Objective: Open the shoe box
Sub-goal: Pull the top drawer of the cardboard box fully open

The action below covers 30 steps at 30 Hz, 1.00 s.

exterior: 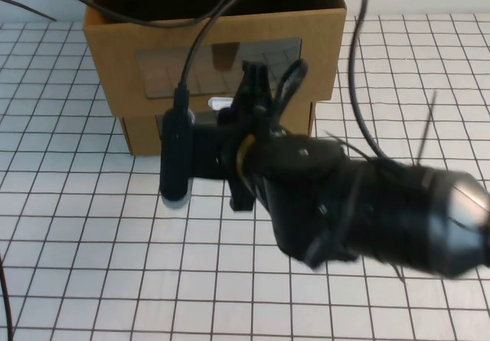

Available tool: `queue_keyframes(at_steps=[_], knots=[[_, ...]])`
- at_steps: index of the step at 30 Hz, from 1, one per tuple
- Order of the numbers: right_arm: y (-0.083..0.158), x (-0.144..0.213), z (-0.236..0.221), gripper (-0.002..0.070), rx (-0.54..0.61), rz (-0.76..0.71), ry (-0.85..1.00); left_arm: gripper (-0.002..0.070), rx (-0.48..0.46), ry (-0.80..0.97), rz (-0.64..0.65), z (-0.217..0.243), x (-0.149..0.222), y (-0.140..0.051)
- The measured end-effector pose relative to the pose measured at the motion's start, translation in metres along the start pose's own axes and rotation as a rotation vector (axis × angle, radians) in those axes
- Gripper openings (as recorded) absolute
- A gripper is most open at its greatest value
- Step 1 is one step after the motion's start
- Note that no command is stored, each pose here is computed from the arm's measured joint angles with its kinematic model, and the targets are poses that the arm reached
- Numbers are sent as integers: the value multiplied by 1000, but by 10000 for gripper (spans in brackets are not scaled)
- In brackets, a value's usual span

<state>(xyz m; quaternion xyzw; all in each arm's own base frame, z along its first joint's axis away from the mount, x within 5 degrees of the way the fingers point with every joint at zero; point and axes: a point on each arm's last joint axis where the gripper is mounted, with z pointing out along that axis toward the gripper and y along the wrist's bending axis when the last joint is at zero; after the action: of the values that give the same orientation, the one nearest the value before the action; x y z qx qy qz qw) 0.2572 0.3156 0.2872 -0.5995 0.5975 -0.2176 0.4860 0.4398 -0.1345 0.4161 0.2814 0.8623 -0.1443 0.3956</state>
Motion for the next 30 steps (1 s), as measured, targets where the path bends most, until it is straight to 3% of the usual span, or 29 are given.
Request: queue_keyframes(at_steps=[8, 13, 22, 26, 30], knots=[[30, 6, -53, -11, -59, 76, -27, -2, -1, 1, -1, 0, 0, 0], [24, 12, -49, 1, 5, 156, -31, -2, -1, 1, -2, 0, 0, 0], [-15, 21, -28, 242, 72, 248, -94, -2, -1, 1, -3, 0, 0, 0], [-20, 16, -13, 269, 80, 250, -95, -2, 0, 1, -2, 0, 0, -1], [-7, 12, 4, 268, 45, 158, -92, -2, 0, 1, -2, 0, 0, -1]])
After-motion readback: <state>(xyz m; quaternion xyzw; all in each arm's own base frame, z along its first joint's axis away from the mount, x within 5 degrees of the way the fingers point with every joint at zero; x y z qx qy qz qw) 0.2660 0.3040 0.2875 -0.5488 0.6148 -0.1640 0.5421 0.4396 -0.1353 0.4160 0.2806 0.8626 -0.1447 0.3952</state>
